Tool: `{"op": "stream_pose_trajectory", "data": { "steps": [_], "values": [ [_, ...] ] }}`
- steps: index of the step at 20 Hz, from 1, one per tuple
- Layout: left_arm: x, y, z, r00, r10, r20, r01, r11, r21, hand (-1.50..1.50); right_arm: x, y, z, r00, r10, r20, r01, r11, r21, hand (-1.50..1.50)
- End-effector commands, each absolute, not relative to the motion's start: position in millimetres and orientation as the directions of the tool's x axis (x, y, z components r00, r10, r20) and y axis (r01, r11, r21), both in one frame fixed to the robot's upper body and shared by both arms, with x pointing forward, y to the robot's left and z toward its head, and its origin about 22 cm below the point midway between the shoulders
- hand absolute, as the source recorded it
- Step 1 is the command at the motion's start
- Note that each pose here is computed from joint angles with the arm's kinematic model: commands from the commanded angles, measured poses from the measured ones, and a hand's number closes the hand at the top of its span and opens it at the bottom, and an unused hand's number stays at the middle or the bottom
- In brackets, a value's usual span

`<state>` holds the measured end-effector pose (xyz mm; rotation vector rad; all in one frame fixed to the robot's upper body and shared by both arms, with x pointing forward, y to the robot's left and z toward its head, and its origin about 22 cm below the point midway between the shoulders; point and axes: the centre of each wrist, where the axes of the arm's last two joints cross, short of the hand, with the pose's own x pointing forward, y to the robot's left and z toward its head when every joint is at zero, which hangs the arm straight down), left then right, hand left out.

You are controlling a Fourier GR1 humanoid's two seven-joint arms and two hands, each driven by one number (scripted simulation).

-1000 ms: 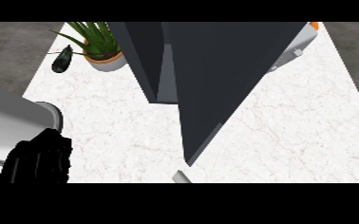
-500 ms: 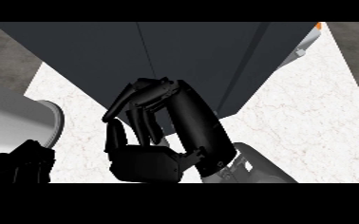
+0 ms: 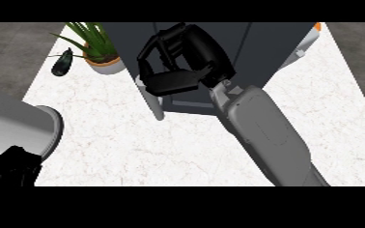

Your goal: Pick up the bottled water, place it into the cabinet and close the cabinet

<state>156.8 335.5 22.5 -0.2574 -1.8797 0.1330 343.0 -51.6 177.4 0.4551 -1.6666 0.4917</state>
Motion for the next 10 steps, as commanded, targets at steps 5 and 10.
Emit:
{"op": "stream_pose_trajectory", "data": {
  "steps": [5,10],
  "values": [
    [161.2,337.2,27.0,-0.291,0.243,0.925,0.145,0.967,-0.208,1.50,399.5,-97.0,156.2,-0.101,0.014,0.995,-0.491,0.869,-0.062,1.50],
    [168.7,332.3,35.8,-0.317,0.257,0.913,0.151,0.964,-0.219,1.50,408.9,-115.5,153.1,-0.111,0.015,0.994,-0.494,0.867,-0.068,1.50]
  ]
}}
